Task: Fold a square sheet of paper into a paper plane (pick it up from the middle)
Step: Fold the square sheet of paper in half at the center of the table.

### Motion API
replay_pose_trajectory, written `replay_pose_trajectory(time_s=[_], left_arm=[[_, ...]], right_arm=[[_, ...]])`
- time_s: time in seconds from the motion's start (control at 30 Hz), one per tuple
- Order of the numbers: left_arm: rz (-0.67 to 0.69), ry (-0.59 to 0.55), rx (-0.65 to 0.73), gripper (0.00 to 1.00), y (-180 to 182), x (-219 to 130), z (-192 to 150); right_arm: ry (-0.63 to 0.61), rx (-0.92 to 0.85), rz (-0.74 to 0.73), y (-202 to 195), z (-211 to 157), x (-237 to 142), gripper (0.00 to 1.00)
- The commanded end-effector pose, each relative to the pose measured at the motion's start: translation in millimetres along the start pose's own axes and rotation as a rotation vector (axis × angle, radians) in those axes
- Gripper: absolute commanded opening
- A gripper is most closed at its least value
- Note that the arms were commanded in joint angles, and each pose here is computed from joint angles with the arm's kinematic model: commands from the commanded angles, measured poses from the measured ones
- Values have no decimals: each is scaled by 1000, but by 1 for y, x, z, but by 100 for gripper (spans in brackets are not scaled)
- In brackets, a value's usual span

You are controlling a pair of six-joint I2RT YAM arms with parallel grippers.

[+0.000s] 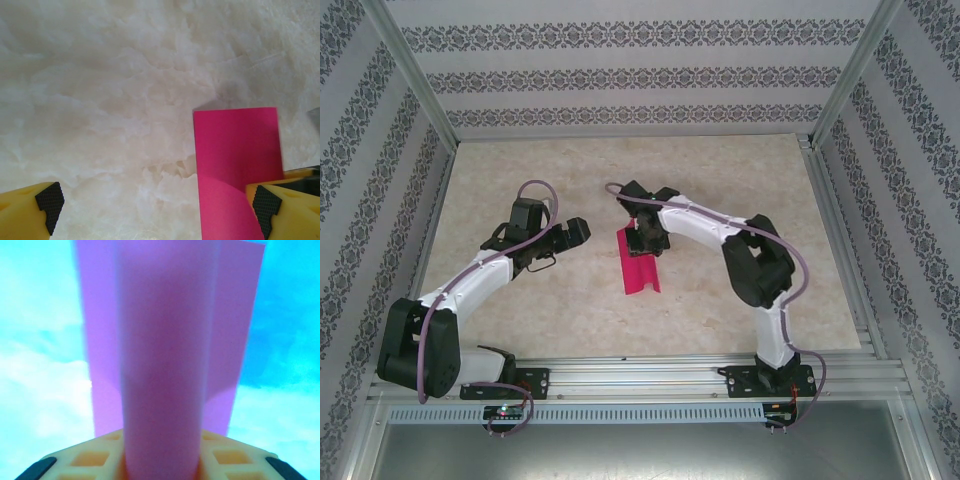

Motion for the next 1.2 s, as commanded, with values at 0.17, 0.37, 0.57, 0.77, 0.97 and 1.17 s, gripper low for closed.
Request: replay_pose_trajectory(time_s=[0.17,0.37,0.57,0.77,0.97,1.17], left_arm=[[-19,-42,22,100,-11,-14,9],[-124,-2,8,100,-26,-6,9],[-167,58,15,100,-32,3,6],[-170,83,29,100,-36,10,5],[-183,105,37,100,-42,18,3],[-188,124,52,100,-46,22,0]], right_arm=[[-185,240,730,24,37,-59,35],[-116,375,729,9,42,-9,40],[-88,420,566,-12,30,22,52],[-70,342,430,-26,20,11,63],[-65,322,320,-44,14,4,69],[-69,328,265,-53,8,-3,70]])
Point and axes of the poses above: each hand's point on the last joint's axis, 136 mm out from that joint toward the fingers, its own x axis out along the fingers, its own y axis along the line the jaws close on, z = x × y, the point moved 5 cm from there along -x, back along the fingers, and after that the axes turned 1 degree about x, right-handed, at the moved point
